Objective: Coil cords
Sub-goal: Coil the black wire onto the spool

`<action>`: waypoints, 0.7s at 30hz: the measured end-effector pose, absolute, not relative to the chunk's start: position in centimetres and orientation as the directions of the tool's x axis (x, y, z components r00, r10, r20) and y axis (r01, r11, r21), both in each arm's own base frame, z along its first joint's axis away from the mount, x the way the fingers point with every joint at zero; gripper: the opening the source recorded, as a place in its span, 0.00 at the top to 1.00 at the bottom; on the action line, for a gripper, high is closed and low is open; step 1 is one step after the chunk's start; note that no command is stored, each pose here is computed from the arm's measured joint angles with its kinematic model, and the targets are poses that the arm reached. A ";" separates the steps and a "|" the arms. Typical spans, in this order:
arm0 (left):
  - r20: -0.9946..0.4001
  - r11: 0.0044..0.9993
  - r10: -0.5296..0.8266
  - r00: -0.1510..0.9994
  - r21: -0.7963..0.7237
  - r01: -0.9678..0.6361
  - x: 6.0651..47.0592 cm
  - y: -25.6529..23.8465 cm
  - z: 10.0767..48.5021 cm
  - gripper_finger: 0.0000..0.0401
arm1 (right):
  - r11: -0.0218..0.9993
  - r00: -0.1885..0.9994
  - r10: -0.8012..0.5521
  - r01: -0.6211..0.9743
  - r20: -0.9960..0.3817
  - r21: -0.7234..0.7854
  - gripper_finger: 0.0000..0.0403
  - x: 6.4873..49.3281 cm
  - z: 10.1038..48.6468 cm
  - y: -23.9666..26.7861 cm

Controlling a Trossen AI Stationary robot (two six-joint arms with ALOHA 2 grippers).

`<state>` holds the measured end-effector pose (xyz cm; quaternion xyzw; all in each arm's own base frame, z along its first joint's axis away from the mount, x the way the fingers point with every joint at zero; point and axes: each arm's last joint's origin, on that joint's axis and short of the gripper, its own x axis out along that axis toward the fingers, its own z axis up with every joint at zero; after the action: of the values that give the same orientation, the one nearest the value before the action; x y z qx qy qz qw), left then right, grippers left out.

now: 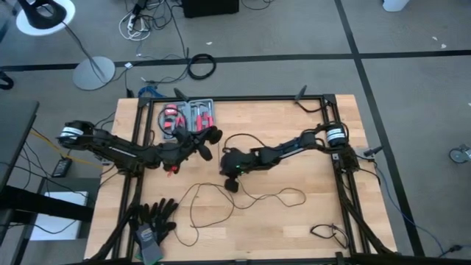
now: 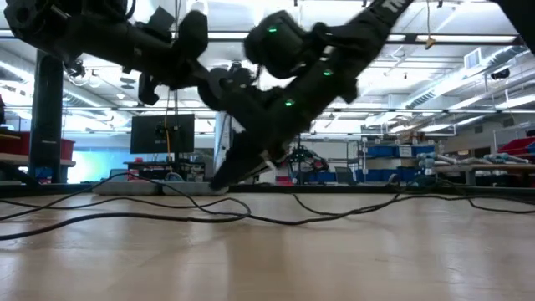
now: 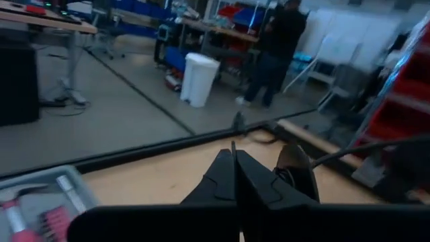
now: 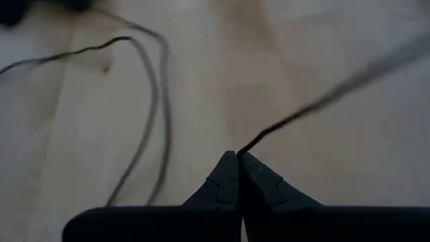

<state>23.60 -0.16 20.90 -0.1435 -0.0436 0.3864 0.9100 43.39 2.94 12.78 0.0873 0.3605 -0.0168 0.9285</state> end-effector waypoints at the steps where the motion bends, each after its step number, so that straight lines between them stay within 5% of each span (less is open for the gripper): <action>1: -0.049 0.659 0.718 0.694 -0.274 -0.701 23.7 -0.2 20.7 1.00 | 0.989 0.735 0.049 0.061 -0.676 0.138 1.00 43.9 12.9 3.1; 10: -0.206 0.654 0.718 0.665 -0.129 -0.746 24.6 -0.2 19.2 1.00 | 0.992 0.741 0.108 -0.123 -0.663 0.024 1.00 45.5 15.4 3.5; 21: -0.329 0.708 0.661 0.675 -0.025 -0.706 24.6 -0.3 17.6 1.00 | 0.992 0.761 0.056 -0.119 -0.646 -0.053 1.00 45.0 17.5 3.3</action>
<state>24.57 -0.29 17.59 -0.0751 0.1496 0.3746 0.9120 44.99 3.26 17.55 -0.0453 0.3425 0.0467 0.9373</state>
